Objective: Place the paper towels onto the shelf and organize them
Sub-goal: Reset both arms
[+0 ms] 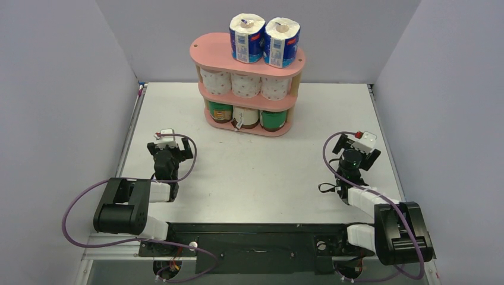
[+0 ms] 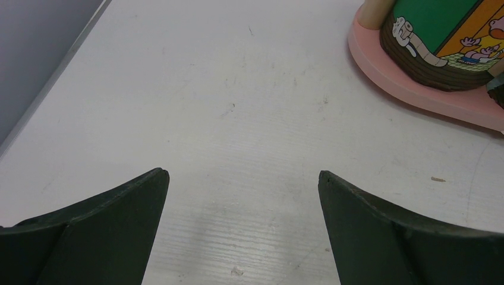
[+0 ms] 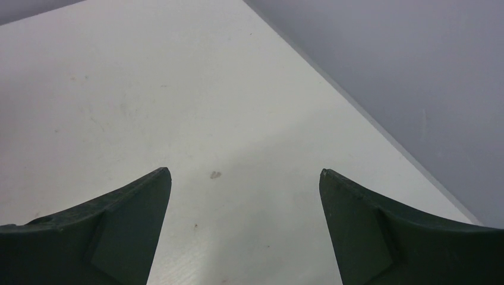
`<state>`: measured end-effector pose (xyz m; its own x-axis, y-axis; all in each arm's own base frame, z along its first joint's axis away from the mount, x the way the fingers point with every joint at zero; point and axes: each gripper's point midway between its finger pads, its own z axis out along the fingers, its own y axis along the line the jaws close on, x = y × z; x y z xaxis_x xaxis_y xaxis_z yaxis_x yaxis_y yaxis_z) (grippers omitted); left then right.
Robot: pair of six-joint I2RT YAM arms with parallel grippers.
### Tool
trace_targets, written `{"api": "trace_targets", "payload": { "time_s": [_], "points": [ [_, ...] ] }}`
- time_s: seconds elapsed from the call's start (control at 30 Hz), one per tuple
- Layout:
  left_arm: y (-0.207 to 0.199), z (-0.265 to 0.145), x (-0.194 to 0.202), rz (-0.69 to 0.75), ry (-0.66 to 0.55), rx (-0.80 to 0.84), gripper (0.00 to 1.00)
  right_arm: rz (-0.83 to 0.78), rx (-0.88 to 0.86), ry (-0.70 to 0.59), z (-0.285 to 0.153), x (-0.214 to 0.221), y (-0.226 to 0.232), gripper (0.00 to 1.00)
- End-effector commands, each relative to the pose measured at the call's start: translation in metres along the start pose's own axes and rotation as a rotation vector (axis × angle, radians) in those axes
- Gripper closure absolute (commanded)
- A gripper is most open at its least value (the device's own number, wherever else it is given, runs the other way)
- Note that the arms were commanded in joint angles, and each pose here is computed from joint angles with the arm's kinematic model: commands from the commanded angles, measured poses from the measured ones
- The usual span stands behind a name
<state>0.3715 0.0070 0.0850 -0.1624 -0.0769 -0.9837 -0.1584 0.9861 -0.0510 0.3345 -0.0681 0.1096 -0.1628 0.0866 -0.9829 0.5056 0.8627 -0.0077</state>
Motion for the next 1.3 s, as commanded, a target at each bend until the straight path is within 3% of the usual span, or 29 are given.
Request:
{"api": "trace_targets", "payload": {
  "time_s": [0.0, 0.2, 0.4, 1.27],
  "points": [
    [-0.001, 0.003, -0.013, -0.004, -0.053, 0.013, 0.04, 0.107, 0.077, -0.117, 0.005, -0.032, -0.014, 0.10],
    [-0.002, 0.003, -0.013, -0.004, -0.053, 0.014, 0.04, 0.127, 0.027, -0.165, 0.005, -0.025, -0.005, 0.09],
    [-0.002, 0.003, -0.013, -0.004, -0.052, 0.014, 0.04, 0.080, -0.018, -0.126, 0.013, -0.013, 0.008, 0.09],
    [-0.002, 0.003, -0.013, -0.004, -0.052, 0.013, 0.04, 0.077, -0.017, -0.129, 0.013, -0.013, 0.007, 0.07]
  ]
}}
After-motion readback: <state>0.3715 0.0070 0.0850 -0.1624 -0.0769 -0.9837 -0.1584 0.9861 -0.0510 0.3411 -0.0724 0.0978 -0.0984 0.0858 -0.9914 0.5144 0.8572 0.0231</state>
